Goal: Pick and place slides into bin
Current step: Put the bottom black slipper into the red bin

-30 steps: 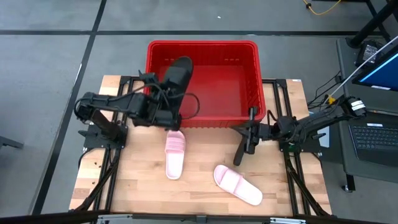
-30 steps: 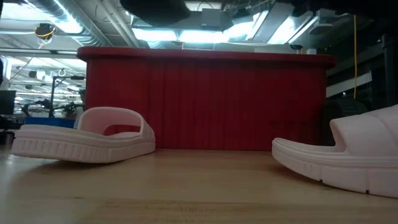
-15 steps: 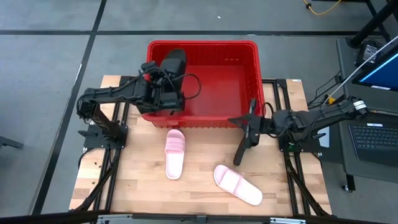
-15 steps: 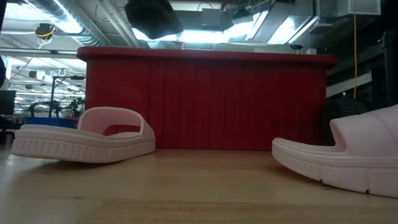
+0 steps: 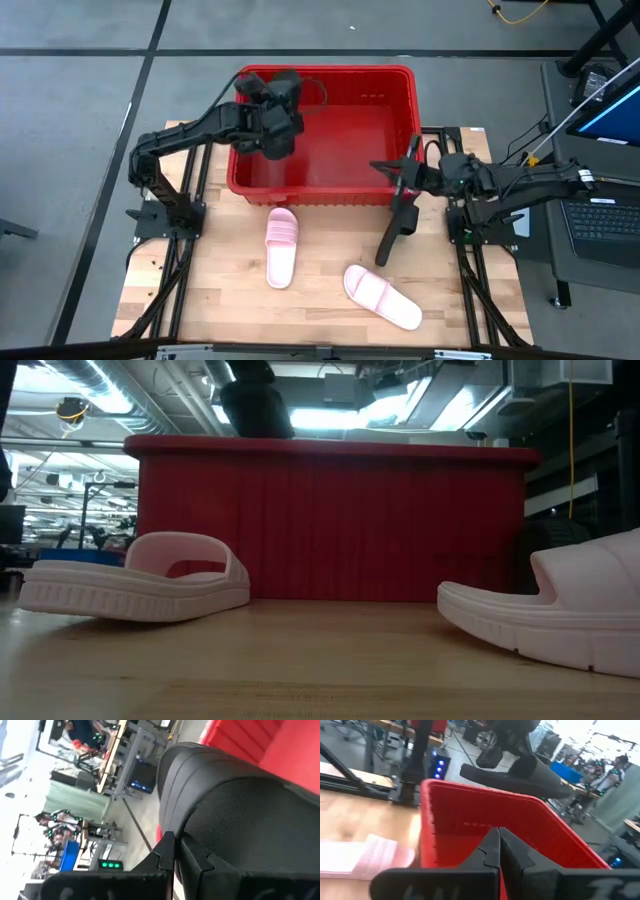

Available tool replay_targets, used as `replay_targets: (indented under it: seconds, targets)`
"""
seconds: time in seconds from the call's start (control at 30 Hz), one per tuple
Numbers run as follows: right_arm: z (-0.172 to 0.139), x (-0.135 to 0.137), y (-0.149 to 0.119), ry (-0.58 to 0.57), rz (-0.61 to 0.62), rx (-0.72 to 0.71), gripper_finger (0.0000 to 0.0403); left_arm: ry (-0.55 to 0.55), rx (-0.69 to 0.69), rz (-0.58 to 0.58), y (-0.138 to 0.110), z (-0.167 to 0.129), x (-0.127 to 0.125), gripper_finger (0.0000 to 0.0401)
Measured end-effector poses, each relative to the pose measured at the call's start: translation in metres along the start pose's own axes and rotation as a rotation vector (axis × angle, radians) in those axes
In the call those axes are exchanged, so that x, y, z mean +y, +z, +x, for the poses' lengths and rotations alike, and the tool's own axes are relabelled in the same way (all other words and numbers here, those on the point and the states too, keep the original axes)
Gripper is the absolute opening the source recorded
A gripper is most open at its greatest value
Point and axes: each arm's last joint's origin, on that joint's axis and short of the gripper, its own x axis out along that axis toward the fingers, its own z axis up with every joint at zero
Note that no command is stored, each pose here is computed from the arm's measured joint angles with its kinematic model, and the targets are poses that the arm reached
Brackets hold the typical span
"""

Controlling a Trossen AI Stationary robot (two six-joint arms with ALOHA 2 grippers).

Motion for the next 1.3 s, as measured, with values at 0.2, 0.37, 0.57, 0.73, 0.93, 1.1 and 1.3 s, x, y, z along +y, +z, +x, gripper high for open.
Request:
replay_targets:
  seconds: [0.2, 0.37, 0.57, 0.73, 0.93, 1.1, 1.3]
  targets:
    - [0.002, -0.013, 0.002, -0.046, -0.003, 0.026, 0.0006, -0.029, 0.011, -0.029, 0.006, 0.026, 0.009, 0.0003]
    - [-0.003, -0.020, 0.012, -0.038, -0.015, 0.064, 0.0006, -0.076, -0.002, 0.007, 0.015, 0.053, 0.009, 0.0003]
    - [-0.007, -0.024, 0.017, -0.028, -0.025, 0.088, 0.0006, -0.072, 0.097, 0.045, 0.014, 0.094, 0.003, 0.0003]
    - [-0.009, -0.024, 0.015, -0.019, -0.037, 0.113, 0.0006, -0.143, 0.153, 0.063, 0.012, 0.126, -0.011, 0.0003]
    - [-0.010, -0.023, 0.012, -0.012, -0.038, 0.135, 0.0006, -0.189, 0.213, 0.150, 0.011, 0.141, -0.033, 0.0003]
    - [-0.010, -0.023, 0.012, -0.010, -0.038, 0.139, 0.0006, -0.197, 0.248, 0.162, 0.006, 0.144, -0.040, 0.0003]
    - [-0.010, -0.023, 0.012, -0.010, -0.038, 0.140, 0.0006, -0.205, 0.316, 0.204, -0.016, 0.148, -0.058, 0.0003]
